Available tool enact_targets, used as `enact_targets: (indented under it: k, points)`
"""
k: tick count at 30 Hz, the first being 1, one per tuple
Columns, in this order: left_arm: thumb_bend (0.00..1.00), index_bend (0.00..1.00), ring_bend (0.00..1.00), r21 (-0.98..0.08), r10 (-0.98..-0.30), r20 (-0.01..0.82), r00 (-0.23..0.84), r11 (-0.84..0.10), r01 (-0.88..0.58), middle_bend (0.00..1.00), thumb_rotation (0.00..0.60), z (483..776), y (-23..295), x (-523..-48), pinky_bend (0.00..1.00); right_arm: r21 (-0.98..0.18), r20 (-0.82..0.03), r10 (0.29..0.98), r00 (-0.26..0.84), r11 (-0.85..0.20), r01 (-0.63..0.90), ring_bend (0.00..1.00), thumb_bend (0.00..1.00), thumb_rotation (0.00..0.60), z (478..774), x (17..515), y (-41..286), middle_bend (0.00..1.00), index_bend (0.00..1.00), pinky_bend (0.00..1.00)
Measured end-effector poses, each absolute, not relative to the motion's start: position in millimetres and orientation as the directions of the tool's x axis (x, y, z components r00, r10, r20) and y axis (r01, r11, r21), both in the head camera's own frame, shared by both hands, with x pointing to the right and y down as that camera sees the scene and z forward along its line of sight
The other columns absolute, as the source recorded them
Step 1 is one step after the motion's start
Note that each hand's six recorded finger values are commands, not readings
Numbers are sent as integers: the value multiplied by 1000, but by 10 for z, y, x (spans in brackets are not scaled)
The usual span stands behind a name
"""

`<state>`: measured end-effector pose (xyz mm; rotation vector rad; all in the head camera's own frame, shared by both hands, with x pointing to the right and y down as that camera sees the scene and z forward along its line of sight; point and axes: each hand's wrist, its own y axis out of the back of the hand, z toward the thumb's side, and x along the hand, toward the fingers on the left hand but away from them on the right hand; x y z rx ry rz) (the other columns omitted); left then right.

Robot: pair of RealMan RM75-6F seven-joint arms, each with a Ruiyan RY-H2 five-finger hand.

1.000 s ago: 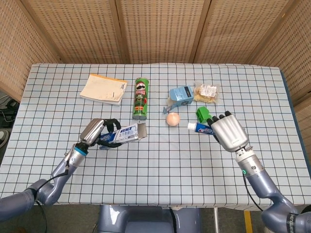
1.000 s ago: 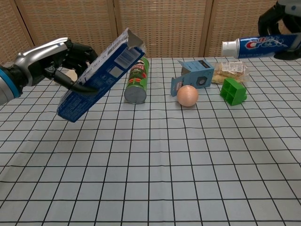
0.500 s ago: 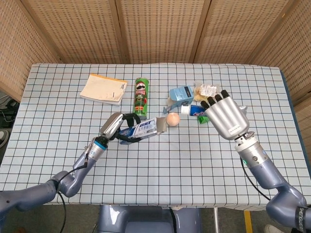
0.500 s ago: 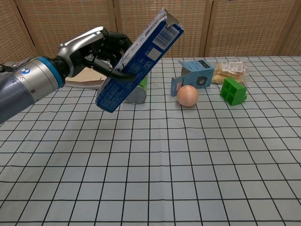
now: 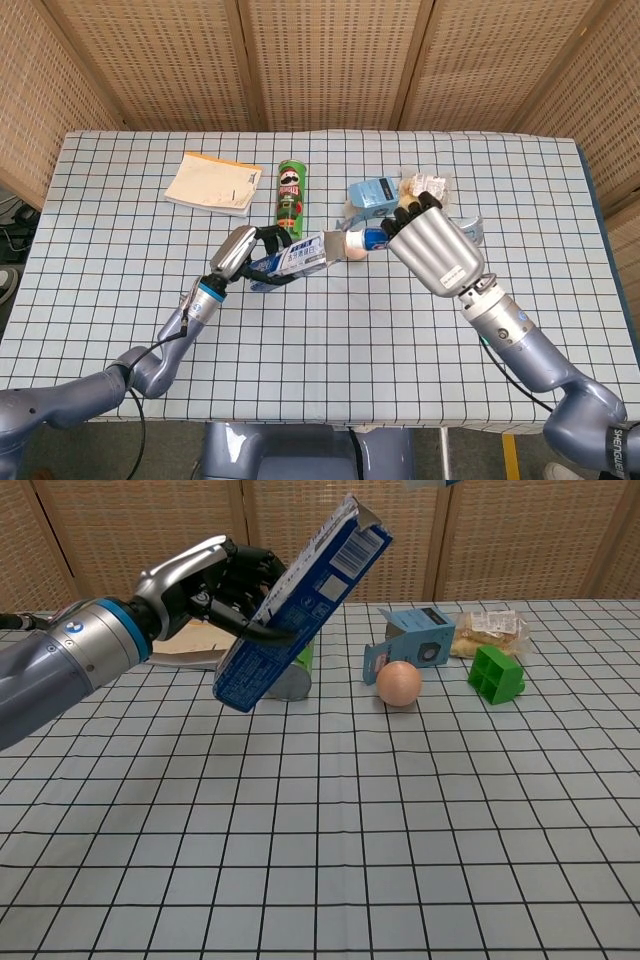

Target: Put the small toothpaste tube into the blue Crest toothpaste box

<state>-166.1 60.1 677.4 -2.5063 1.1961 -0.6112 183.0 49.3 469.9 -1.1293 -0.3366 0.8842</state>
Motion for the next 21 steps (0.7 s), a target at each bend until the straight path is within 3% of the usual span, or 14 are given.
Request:
enact_targets:
  k: [21]
  points:
    - [33, 623, 574, -437, -768, 255, 587, -634, -639, 540, 600, 6772, 653, -1607, 549, -843, -231, 700, 676, 202, -498, 677, 635, 600, 4925, 1536, 686, 685, 671, 587]
